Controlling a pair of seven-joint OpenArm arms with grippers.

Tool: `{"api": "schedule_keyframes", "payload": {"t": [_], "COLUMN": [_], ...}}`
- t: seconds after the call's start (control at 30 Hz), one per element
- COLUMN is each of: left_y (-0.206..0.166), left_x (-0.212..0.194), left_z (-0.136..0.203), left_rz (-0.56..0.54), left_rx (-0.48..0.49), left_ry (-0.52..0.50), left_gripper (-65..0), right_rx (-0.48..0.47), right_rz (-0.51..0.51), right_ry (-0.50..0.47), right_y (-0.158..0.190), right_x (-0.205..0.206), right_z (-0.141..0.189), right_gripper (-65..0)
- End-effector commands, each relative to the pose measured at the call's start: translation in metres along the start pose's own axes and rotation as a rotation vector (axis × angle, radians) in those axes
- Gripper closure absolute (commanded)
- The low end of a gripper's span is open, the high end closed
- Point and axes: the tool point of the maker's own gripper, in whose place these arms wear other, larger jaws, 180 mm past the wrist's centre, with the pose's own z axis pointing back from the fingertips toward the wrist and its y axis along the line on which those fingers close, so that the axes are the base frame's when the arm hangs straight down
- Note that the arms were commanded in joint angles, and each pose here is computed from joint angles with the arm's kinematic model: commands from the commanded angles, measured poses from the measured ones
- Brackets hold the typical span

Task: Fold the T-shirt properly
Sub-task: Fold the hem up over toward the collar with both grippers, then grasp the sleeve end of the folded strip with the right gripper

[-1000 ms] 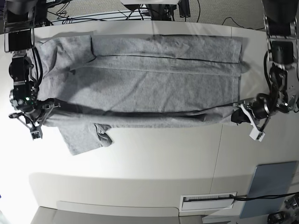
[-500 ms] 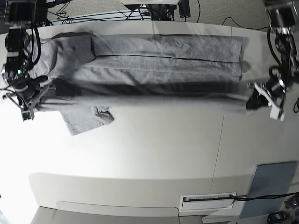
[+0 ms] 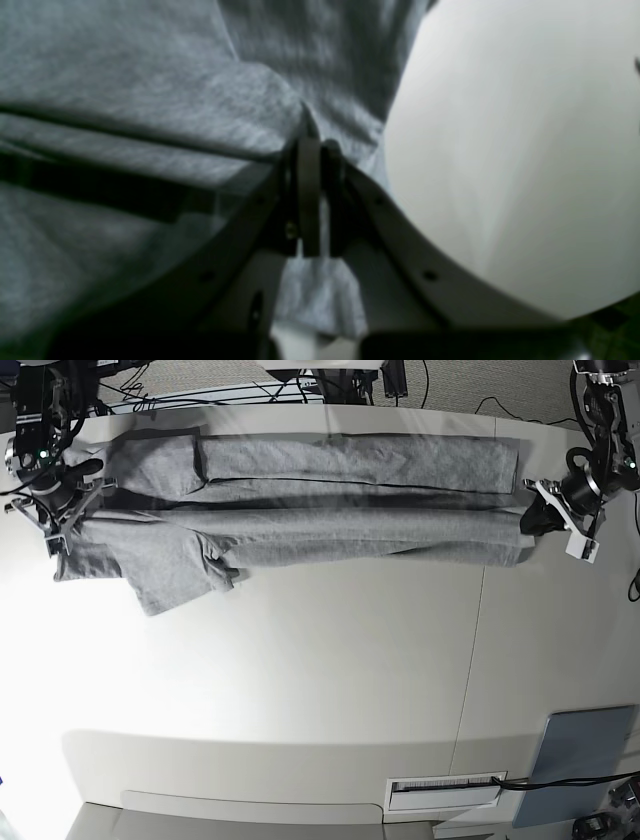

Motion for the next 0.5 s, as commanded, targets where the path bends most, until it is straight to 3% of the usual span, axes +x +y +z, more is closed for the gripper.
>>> {"api": "schedule_keyframes", "payload": {"t": [0.0,0.37,0.43,0.47], "left_y": [0.005,0.006,0.006,0.006], "left_x": [0.010,-0.006,-0.007,-0.007], "left_z": [0.006,0.008,0.008,0.008], "left_rz": [-0.024,-0.032,-0.033,-0.033], "left_rx": [0.013,0.027,0.025,0.025], "left_ry": [-0.024,0.031,0.034,0.034], "left_gripper": [0.0,0.0,-2.2,-8.0], "right_rx": [-0.031,-0.037,-0.033,-0.021], "right_rz": [0.005,0.006,0.027,0.040], "right_ry": [-0.041,0.006,0.007,0.007], "right_y": [-0.010,-0.004,-0.003,-0.001], "right_x": [0.010,-0.006,-0.006,-0.006], "right_z": [0.004,0.003,0.003,0.003], "right_gripper": [0.0,0.0,-5.6,-10.6]}}
